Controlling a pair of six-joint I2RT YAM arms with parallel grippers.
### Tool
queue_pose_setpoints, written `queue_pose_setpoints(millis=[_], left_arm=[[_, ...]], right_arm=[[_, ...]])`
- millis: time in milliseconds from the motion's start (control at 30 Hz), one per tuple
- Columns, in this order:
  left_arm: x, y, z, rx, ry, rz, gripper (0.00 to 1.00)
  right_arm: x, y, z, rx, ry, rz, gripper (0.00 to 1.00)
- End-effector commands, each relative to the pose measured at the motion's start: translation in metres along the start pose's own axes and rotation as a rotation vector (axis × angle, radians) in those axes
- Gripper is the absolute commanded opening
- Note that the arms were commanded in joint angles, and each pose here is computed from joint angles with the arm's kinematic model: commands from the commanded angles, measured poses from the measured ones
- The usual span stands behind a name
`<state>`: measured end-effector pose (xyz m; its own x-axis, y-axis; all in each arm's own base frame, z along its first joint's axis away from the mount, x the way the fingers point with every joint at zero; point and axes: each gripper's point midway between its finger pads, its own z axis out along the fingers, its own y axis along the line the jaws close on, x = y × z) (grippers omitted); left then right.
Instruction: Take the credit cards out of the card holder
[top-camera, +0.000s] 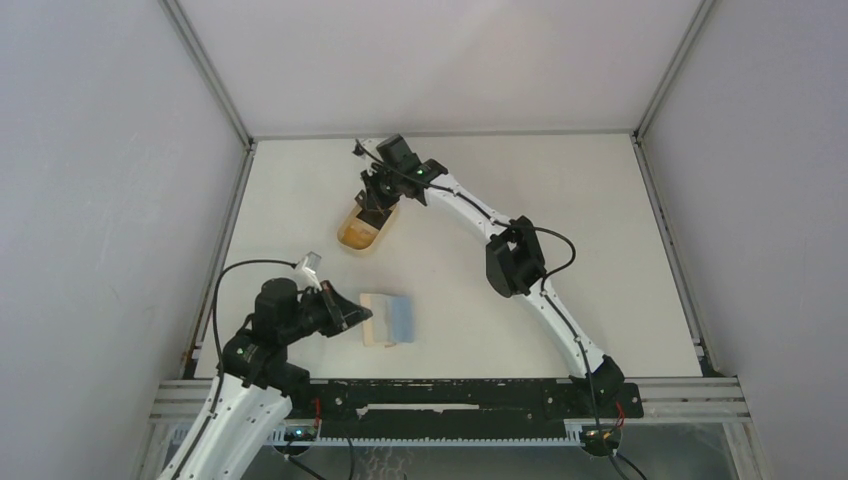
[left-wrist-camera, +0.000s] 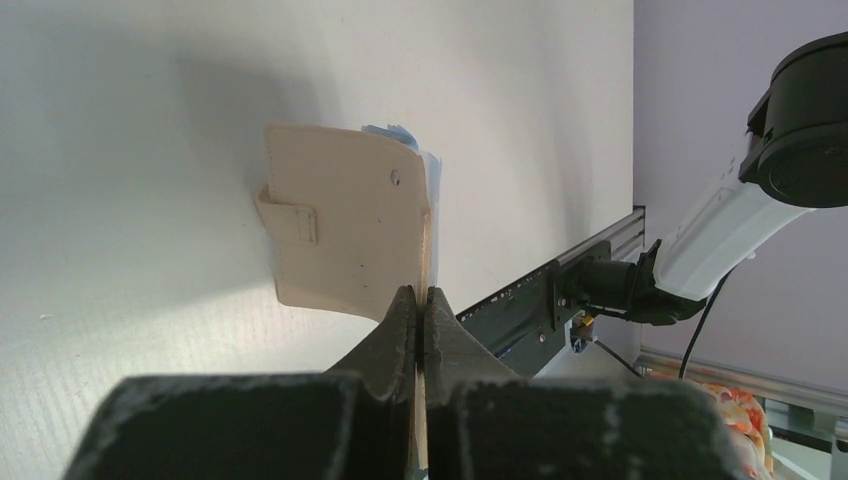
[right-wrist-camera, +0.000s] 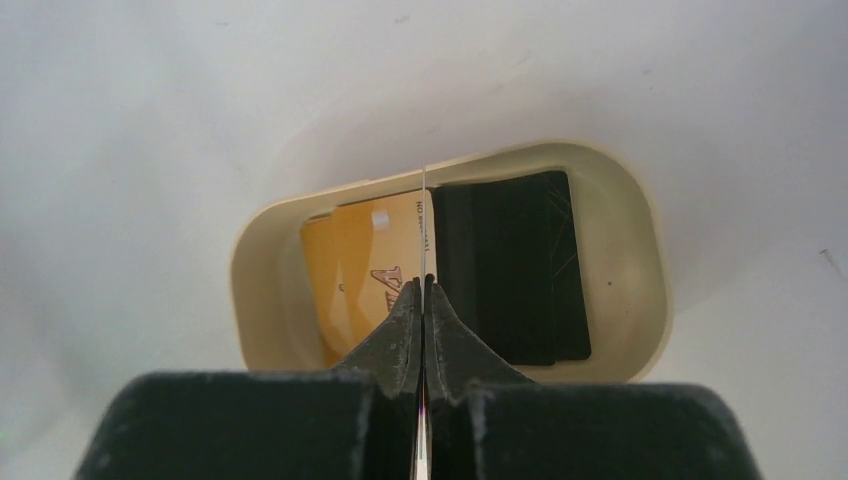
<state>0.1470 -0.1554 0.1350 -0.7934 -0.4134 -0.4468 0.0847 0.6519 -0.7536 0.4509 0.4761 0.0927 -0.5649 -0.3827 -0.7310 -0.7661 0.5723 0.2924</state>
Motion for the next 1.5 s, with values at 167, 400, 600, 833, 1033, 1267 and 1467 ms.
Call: queue_pose_setpoints(millis=[167, 400, 600, 833, 1033, 1267, 1467], left_arm=[[0.003, -0.006, 0.009, 0.028, 0.033, -0.008, 0.0], [0.004, -0.007, 0.012, 0.028, 0.041, -0.012, 0.0], [0.005, -0.008, 0.014, 0.028, 0.051, -0.009, 0.0], [0.007, -0.008, 0.014, 0.028, 0.055, -0.01, 0.0], [0.006, -0.01, 0.013, 0.033, 0.051, -0.008, 0.0], [-0.001, -0.016, 0.013, 0.035, 0.036, 0.012, 0.0], [-0.026, -0.045, 0.012, 0.09, -0.003, 0.098, 0.0]], right_arm=[[-0.012, -0.01, -0.002, 0.082, -0.025, -0.163, 0.0], [-0.001, -0.013, -0.002, 0.092, 0.022, -0.226, 0.05], [0.001, -0.008, -0.002, 0.085, 0.032, -0.267, 0.14], [-0.001, -0.012, -0.003, 0.108, 0.029, -0.27, 0.23], [-0.011, -0.025, -0.011, 0.177, 0.008, -0.275, 0.3], [-0.045, -0.056, -0.047, 0.336, -0.073, -0.259, 0.37], [-0.104, -0.055, -0.127, 0.385, -0.284, -0.162, 0.4]])
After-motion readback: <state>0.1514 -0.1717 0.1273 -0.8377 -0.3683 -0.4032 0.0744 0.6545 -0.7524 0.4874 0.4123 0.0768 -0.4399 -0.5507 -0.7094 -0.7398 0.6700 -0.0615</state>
